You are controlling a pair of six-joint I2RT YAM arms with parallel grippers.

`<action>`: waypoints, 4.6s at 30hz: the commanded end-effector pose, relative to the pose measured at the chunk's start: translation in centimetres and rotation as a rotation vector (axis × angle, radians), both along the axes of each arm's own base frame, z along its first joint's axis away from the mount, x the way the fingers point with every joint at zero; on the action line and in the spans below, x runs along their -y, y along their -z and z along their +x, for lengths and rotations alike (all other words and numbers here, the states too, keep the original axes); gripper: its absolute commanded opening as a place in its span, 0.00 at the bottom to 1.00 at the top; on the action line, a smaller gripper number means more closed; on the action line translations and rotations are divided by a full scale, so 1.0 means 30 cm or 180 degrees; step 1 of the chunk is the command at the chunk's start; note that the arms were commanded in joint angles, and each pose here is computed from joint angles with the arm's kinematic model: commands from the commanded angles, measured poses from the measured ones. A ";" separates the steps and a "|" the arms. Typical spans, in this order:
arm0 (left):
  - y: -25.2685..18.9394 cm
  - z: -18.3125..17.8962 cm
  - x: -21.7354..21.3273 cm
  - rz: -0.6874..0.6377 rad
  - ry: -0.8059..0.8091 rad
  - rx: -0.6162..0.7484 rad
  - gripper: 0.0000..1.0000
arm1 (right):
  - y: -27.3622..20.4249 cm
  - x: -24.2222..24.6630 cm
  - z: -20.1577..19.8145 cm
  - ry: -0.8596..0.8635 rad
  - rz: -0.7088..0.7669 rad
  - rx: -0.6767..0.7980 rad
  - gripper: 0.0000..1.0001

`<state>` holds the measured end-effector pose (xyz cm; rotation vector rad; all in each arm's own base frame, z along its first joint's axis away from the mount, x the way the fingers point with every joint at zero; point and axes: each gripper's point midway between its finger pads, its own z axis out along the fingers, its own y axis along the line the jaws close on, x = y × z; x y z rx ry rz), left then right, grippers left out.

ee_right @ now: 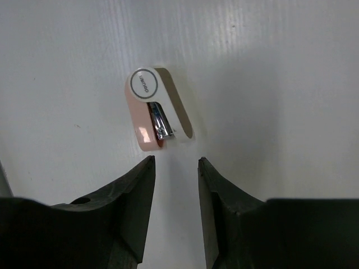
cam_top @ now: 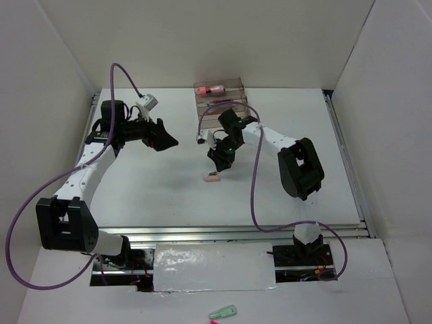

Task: Sort the stationery into containers
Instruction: Pick up the stapler from the center of the board, then place the stapler in the storage box.

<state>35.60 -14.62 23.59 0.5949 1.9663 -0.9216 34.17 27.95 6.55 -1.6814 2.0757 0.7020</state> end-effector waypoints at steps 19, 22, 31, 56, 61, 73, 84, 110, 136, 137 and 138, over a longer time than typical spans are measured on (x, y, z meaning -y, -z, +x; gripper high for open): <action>-0.040 -0.036 0.063 0.0053 0.0277 0.0395 0.97 | 0.079 -0.127 0.052 -0.0405 -0.0112 0.0288 0.41; -0.039 -0.039 0.062 0.0063 0.0271 0.0399 0.97 | 0.092 -0.125 0.048 -0.0454 -0.0131 0.0269 0.29; -0.048 -0.024 0.016 0.0092 0.0092 0.0544 0.93 | 0.074 -0.104 -0.038 -0.0477 -0.0107 0.0074 0.01; 0.038 -0.289 0.244 0.1645 0.2472 0.3236 0.80 | -0.302 -0.134 -0.216 0.0062 0.1460 -0.2385 0.00; 0.071 -0.318 0.304 0.1637 0.2776 0.3232 0.80 | -0.326 -0.130 -0.218 0.0093 0.1563 -0.2577 0.00; 0.133 -0.363 0.370 0.1503 0.3282 0.2871 0.68 | -0.330 -0.116 -0.254 -0.0019 0.1574 -0.2590 0.00; 0.151 -0.335 0.404 0.1554 0.3274 0.2869 0.53 | -0.348 -0.113 -0.258 -0.0035 0.1606 -0.2569 0.00; 0.121 -0.256 0.396 0.1514 0.2865 0.2625 0.08 | -0.448 -0.007 -0.096 0.0381 0.1882 -0.2448 0.47; -0.043 0.860 0.454 0.0696 0.0820 0.2693 0.01 | -0.468 0.474 0.003 0.1474 0.2394 -0.1950 0.48; -0.035 0.871 0.453 0.0686 0.0790 0.2686 0.01 | -0.468 0.474 0.001 0.1467 0.2411 -0.1938 0.48; -0.007 0.884 0.457 0.0692 0.0780 0.2653 0.01 | -0.469 0.474 -0.005 0.1466 0.2446 -0.1946 0.48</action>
